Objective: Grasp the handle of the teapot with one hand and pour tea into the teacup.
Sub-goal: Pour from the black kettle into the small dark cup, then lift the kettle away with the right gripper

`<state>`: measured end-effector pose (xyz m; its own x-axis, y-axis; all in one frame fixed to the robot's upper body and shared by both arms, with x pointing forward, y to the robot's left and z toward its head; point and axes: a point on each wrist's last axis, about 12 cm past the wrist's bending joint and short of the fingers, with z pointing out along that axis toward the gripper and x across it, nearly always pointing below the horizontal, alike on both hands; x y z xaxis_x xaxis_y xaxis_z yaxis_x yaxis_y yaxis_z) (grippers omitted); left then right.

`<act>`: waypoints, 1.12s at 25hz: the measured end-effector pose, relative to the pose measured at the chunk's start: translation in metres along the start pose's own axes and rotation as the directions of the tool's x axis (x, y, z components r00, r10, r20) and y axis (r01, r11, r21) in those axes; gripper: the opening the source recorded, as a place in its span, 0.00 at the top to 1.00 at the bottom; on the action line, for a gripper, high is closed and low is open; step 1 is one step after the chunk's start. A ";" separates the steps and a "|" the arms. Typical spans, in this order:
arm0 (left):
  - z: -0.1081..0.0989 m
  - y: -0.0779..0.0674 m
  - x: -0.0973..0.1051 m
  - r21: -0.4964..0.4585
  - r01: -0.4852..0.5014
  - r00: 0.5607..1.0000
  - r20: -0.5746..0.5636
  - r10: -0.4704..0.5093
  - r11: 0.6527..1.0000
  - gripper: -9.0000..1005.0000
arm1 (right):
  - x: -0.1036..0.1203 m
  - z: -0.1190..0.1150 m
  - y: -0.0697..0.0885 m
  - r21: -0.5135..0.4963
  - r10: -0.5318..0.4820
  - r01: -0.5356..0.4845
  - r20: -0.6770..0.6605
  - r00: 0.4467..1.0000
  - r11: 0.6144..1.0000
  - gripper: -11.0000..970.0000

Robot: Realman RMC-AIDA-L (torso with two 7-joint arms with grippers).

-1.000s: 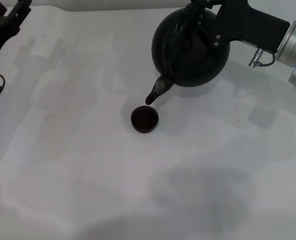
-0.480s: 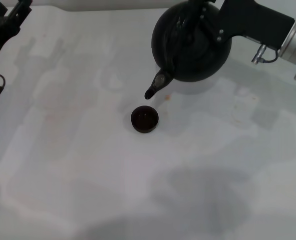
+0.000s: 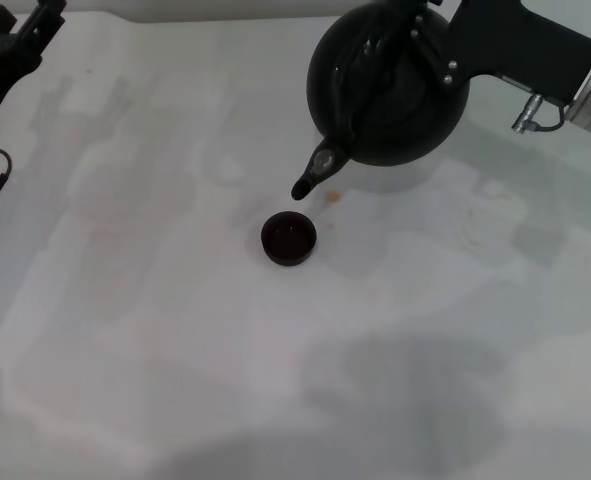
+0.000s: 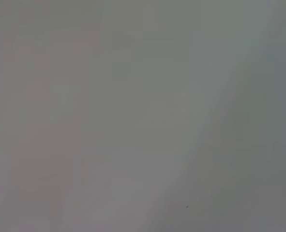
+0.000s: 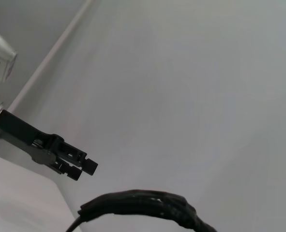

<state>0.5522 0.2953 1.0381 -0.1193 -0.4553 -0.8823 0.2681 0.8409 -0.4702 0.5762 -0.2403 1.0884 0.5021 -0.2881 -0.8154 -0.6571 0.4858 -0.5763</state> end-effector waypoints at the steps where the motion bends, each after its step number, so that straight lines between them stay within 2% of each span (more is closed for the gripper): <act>1: 0.000 0.000 0.000 0.000 0.000 1.000 0.000 0.000 1.000 0.14 | 0.000 0.000 0.000 -0.005 -0.001 0.001 0.000 1.000 1.000 0.87; 16: -0.001 0.000 0.001 -0.002 0.001 1.000 -0.003 -0.001 1.000 0.14 | 0.005 0.013 0.002 -0.111 -0.052 0.045 -0.061 0.997 0.993 0.87; 28: -0.001 0.000 0.001 -0.003 0.004 1.000 -0.001 -0.004 1.000 0.14 | 0.007 0.022 -0.003 -0.125 -0.077 0.065 -0.093 0.993 0.990 0.88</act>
<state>0.5511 0.2949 1.0369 -0.1213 -0.4584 -0.8804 0.2643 0.8401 -0.4738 0.5938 -0.2258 1.0856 0.4966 -0.3999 -0.7704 -0.6883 0.3594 -0.6302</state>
